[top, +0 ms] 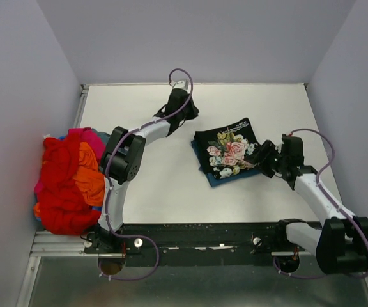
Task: Fold and stack the t-shirts
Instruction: Put the neatly folded tshirt into the corner of the board with both arms
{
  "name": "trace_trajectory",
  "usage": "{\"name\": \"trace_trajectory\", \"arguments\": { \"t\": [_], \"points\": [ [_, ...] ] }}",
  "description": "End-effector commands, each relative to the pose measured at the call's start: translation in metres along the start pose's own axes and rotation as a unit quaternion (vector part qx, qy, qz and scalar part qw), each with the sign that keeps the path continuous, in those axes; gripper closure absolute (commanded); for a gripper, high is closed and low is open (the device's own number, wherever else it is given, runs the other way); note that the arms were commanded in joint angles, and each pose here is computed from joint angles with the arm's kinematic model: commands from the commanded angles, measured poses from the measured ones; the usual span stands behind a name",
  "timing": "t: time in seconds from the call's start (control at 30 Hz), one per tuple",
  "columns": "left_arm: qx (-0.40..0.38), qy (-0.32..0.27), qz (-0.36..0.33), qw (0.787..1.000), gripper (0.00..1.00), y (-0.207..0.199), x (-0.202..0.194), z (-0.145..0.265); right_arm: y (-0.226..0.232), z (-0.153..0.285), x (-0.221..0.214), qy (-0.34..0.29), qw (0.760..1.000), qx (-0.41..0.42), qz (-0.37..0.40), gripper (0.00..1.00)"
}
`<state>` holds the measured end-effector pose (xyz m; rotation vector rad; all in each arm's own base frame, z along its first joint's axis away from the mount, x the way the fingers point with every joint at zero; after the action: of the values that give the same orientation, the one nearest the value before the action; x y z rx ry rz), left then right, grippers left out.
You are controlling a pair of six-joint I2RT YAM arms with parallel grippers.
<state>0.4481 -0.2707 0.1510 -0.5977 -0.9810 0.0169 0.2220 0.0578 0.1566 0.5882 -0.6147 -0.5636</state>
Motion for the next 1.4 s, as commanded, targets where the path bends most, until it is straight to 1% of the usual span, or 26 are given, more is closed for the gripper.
{"name": "trace_trajectory", "arguments": {
  "t": [0.0,0.07,0.2,0.3,0.37,0.43,0.5,0.57,0.6,0.63,0.7,0.77,0.83,0.87,0.97,1.07,1.13,1.2,1.3,1.37],
  "points": [
    [-0.029,0.005,-0.044,0.999,0.99,-0.011,0.015,-0.017,-0.014,0.007,-0.029,-0.017,0.995,-0.019,-0.099,0.26],
    [-0.041,0.012,-0.038,0.998,0.99,-0.012,0.013,-0.023,-0.015,0.006,-0.036,-0.023,0.993,-0.015,-0.112,0.28],
    [-0.052,0.011,-0.023,0.998,0.99,-0.013,0.008,-0.024,-0.016,-0.004,-0.04,-0.021,0.989,-0.033,-0.14,0.34],
    [-0.051,0.011,-0.024,0.998,0.99,-0.013,0.008,-0.023,-0.017,-0.016,-0.041,-0.013,0.987,-0.037,-0.155,0.34],
    [-0.047,0.01,-0.028,0.998,0.99,-0.012,0.009,-0.02,-0.016,-0.024,-0.041,-0.006,0.986,-0.022,-0.163,0.34],
    [-0.043,0.01,-0.033,0.998,0.99,-0.011,0.009,-0.015,-0.019,-0.03,-0.042,-0.002,0.984,-0.033,-0.174,0.34],
    [-0.038,0.007,-0.038,0.999,0.99,-0.011,0.011,-0.011,-0.02,-0.036,-0.04,-0.01,0.983,-0.034,-0.181,0.35],
    [-0.037,0.005,-0.04,0.998,0.99,-0.011,0.013,-0.006,-0.023,-0.04,-0.041,-0.012,0.981,-0.044,-0.19,0.43],
    [-0.036,0.006,-0.04,0.999,0.99,-0.01,0.013,-0.005,-0.024,-0.041,-0.041,-0.013,0.98,-0.047,-0.192,0.54],
    [-0.036,0.004,-0.041,0.999,0.99,-0.01,0.014,-0.003,-0.025,-0.042,-0.041,-0.014,0.98,-0.049,-0.192,0.67],
    [-0.038,0.005,-0.04,0.998,0.99,-0.011,0.014,0.0,-0.029,-0.039,-0.041,-0.028,0.977,-0.07,-0.198,0.88],
    [-0.047,0.004,-0.037,0.998,0.99,-0.012,0.014,0.002,-0.032,-0.032,-0.041,-0.051,0.974,-0.088,-0.204,0.93],
    [-0.059,0.013,-0.03,0.998,0.98,-0.015,0.008,0.0,-0.034,-0.024,-0.039,-0.077,0.97,-0.1,-0.207,0.99],
    [-0.061,0.019,-0.026,0.998,0.99,-0.015,0.005,-0.002,-0.034,-0.02,-0.036,-0.099,0.967,-0.111,-0.206,0.99],
    [-0.076,0.03,-0.011,0.997,0.99,-0.02,-0.005,-0.003,-0.037,-0.005,-0.032,-0.136,0.957,-0.145,-0.213,0.99],
    [-0.087,0.031,-0.006,0.996,0.98,-0.028,-0.012,0.002,-0.049,0.012,-0.03,-0.181,0.936,-0.193,-0.23,0.99],
    [-0.093,0.03,-0.003,0.995,0.98,-0.033,-0.014,0.006,-0.056,0.024,-0.029,-0.214,0.924,-0.21,-0.238,0.99],
    [-0.1,0.03,0.001,0.994,0.98,-0.039,-0.016,0.011,-0.066,0.033,-0.027,-0.233,0.913,-0.229,-0.244,0.99],
    [-0.111,0.04,0.003,0.993,0.99,-0.049,-0.025,0.018,-0.083,0.047,-0.024,-0.256,0.889,-0.279,-0.258,0.99],
    [-0.117,0.046,0.003,0.992,0.98,-0.056,-0.033,0.024,-0.092,0.057,-0.023,-0.281,0.864,-0.318,-0.271,0.99]
  ]
}}
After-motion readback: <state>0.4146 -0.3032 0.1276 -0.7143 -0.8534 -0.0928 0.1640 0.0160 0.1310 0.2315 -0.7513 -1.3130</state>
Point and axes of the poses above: each gripper's point midway between its finger pads, its own z axis back along the fingers, its own y axis along the line the jaws close on, x = y × z, the point moved 10 cm from there along z, back along the fingers, and after that the axes turned 4 degrees about -z, right-handed, at the moved point
